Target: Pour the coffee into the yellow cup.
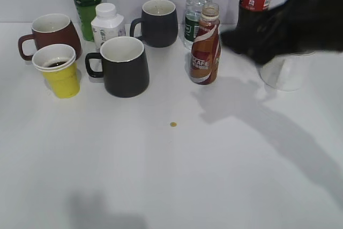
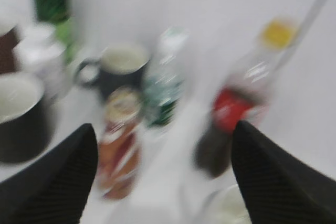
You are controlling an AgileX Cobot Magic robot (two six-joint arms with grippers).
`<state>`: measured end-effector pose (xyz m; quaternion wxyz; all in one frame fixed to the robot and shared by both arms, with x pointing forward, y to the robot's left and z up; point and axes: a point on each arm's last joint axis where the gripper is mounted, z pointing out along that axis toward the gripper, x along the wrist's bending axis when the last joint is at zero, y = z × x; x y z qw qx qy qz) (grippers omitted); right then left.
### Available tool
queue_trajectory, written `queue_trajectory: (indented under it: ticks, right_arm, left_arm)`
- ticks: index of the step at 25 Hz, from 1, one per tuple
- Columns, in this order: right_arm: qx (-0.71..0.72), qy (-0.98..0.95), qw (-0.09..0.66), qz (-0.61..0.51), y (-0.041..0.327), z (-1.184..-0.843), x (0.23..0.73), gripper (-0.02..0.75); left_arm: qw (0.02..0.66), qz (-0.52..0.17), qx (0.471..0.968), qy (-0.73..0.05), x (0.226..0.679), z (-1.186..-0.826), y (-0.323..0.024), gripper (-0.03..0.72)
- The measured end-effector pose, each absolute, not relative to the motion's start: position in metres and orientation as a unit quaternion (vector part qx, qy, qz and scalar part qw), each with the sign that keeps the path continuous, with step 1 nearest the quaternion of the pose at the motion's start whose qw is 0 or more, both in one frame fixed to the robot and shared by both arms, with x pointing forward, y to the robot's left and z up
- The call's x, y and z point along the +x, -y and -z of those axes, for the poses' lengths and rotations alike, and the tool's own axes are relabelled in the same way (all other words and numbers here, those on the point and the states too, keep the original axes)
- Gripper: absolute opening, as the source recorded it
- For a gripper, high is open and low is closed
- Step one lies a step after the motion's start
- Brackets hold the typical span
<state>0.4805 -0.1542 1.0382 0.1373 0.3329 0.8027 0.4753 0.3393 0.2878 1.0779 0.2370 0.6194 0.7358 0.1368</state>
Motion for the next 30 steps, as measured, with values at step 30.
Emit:
queue_trajectory:
  ticks: [30]
  right_arm:
    - [0.494, -0.775, 0.201, -0.338, 0.266, -1.067, 0.305, 0.593]
  left_arm:
    - [0.364, -0.34, 0.624, -0.602, 0.235, -1.061, -0.305, 0.542]
